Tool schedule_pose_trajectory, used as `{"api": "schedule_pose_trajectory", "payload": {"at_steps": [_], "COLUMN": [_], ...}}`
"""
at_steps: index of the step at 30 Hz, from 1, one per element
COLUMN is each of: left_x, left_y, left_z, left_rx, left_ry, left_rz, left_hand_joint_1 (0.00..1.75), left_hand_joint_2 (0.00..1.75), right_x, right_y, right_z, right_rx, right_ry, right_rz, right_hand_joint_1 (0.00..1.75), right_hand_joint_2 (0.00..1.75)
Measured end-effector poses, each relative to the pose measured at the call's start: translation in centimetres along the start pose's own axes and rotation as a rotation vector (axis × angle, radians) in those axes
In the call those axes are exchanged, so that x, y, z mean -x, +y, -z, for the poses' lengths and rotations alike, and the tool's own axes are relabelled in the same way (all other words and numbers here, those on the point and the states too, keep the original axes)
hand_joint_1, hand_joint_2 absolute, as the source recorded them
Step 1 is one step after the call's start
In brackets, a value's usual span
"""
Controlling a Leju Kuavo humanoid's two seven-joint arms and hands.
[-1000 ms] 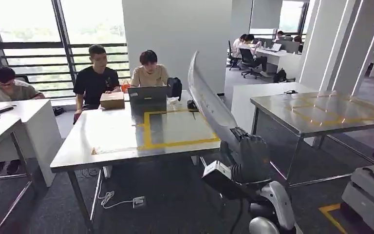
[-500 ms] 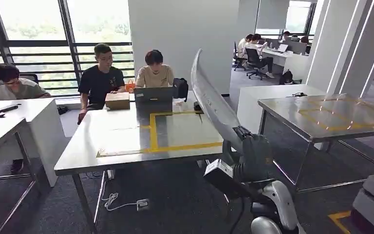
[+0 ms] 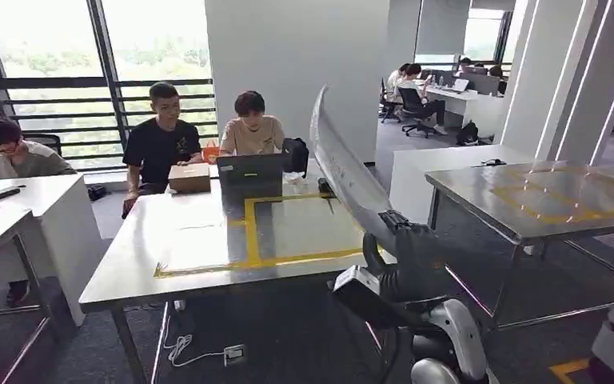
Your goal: Take the parts from the cabinet and place them on the table.
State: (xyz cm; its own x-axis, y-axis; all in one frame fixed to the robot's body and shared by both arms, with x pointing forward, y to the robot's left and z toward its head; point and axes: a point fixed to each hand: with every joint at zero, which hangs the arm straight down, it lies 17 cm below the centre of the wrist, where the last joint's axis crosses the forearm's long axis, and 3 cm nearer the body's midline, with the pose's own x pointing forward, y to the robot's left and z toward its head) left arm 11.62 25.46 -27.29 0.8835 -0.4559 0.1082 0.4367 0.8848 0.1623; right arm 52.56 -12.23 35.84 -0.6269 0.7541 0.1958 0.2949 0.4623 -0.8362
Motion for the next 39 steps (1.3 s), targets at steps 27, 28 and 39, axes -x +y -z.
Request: {"api": "schedule_pose_trajectory", "payload": {"at_steps": [27,28,39], "left_x": [0.3,0.7,0.3], "left_y": [0.1,0.1,0.3], "left_z": [0.1,0.1,0.1], "left_rx": [-0.005,-0.005,-0.008], "left_ry": [0.001,0.006,0.000], "left_rz": [-0.002,-0.002,0.000], "left_hand_joint_1": [0.00,0.00,0.00], "left_hand_joint_2": [1.75,1.75,1.75], "right_x": [0.2,0.2,0.2], "right_y": [0.5,0.6,0.5], "right_z": [-0.3,-0.2,0.2], "right_rx": [-0.010,-0.011,-0.012], "right_ry": [-0.009,-0.008,-0.013], "right_rz": [0.012,0.012,0.011], "right_hand_joint_1": [1.75,1.75,1.75], "right_hand_joint_2": [1.75,1.75,1.75]}}
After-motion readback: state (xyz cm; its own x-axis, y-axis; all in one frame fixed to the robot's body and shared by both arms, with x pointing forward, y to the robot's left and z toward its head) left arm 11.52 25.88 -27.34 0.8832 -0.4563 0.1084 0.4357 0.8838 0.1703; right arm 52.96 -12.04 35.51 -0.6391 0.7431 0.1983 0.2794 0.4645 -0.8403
